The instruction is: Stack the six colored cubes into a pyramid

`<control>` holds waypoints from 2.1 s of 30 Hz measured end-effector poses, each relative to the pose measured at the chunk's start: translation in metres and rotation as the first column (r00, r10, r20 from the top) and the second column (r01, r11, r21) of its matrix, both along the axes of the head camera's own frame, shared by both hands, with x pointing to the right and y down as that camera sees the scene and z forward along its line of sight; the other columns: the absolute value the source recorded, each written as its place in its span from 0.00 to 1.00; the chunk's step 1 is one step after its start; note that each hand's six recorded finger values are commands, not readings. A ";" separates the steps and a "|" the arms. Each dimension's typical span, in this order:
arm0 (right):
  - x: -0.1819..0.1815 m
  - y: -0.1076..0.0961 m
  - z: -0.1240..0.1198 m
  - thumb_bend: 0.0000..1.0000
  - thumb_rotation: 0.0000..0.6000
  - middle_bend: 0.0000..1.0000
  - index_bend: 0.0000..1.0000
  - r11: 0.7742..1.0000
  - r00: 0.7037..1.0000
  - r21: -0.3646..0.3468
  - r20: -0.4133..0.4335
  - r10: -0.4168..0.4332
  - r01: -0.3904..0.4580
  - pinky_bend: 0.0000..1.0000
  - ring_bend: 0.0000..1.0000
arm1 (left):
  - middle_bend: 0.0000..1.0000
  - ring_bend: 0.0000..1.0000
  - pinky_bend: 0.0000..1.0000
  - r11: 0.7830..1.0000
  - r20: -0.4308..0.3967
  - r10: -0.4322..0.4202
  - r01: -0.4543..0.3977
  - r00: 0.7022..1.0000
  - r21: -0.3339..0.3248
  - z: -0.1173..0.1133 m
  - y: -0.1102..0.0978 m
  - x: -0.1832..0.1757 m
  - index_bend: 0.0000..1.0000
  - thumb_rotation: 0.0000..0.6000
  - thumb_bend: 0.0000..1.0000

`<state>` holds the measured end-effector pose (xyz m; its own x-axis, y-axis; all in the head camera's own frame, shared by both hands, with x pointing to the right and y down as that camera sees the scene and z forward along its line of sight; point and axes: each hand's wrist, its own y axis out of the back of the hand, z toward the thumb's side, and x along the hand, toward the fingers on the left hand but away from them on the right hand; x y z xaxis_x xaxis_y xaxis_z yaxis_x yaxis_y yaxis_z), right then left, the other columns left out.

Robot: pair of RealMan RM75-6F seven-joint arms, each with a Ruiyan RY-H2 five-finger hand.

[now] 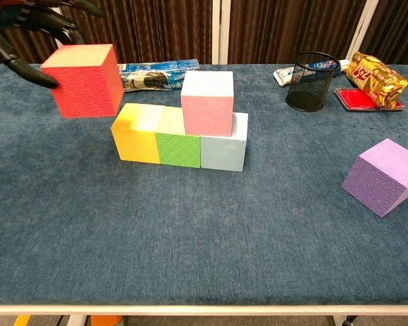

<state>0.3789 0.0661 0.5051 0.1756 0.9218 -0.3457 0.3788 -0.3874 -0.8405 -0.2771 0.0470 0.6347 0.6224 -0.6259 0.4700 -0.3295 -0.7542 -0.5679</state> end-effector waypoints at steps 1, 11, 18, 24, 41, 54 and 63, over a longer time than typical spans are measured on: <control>0.001 0.001 0.000 0.05 1.00 0.09 0.00 1.000 1.000 0.002 0.000 0.001 -0.001 0.00 0.00 | 0.57 0.18 0.23 1.000 -0.001 0.009 -0.009 1.000 0.001 0.001 -0.002 0.003 0.10 1.00 0.21; 0.004 0.008 -0.003 0.05 1.00 0.09 0.00 1.000 1.000 0.015 0.006 0.012 -0.012 0.00 0.00 | 0.57 0.18 0.22 1.000 -0.033 0.014 -0.014 0.999 -0.001 0.012 -0.009 0.016 0.10 1.00 0.21; 0.004 0.008 0.002 0.05 1.00 0.09 0.00 1.000 1.000 0.003 0.019 0.016 -0.016 0.00 0.00 | 0.57 0.18 0.19 1.000 -0.042 0.002 -0.002 0.999 0.017 0.020 -0.008 0.023 0.10 1.00 0.21; 0.008 0.012 0.004 0.05 1.00 0.09 0.00 1.000 1.000 -0.006 0.019 0.018 -0.018 0.00 0.00 | 0.57 0.18 0.20 0.999 -0.034 0.024 -0.023 0.999 0.028 0.028 -0.007 0.030 0.10 1.00 0.21; 0.017 0.016 0.007 0.06 1.00 0.09 0.00 0.999 0.999 -0.019 0.017 0.050 -0.050 0.00 0.00 | 0.57 0.18 0.22 0.996 -0.030 0.082 -0.080 0.996 0.047 0.040 -0.009 0.042 0.11 1.00 0.21; 0.015 0.016 0.011 0.06 1.00 0.09 0.00 0.998 0.998 -0.023 0.012 0.062 -0.062 0.00 0.00 | 0.57 0.18 0.22 0.994 -0.062 0.104 -0.102 0.993 0.035 0.045 -0.016 0.048 0.11 1.00 0.21; 0.014 0.015 0.013 0.06 1.00 0.09 0.00 0.997 0.998 -0.027 0.008 0.068 -0.067 0.00 0.00 | 0.57 0.18 0.22 0.992 -0.078 0.115 -0.111 0.990 0.053 0.047 -0.019 0.054 0.11 1.00 0.21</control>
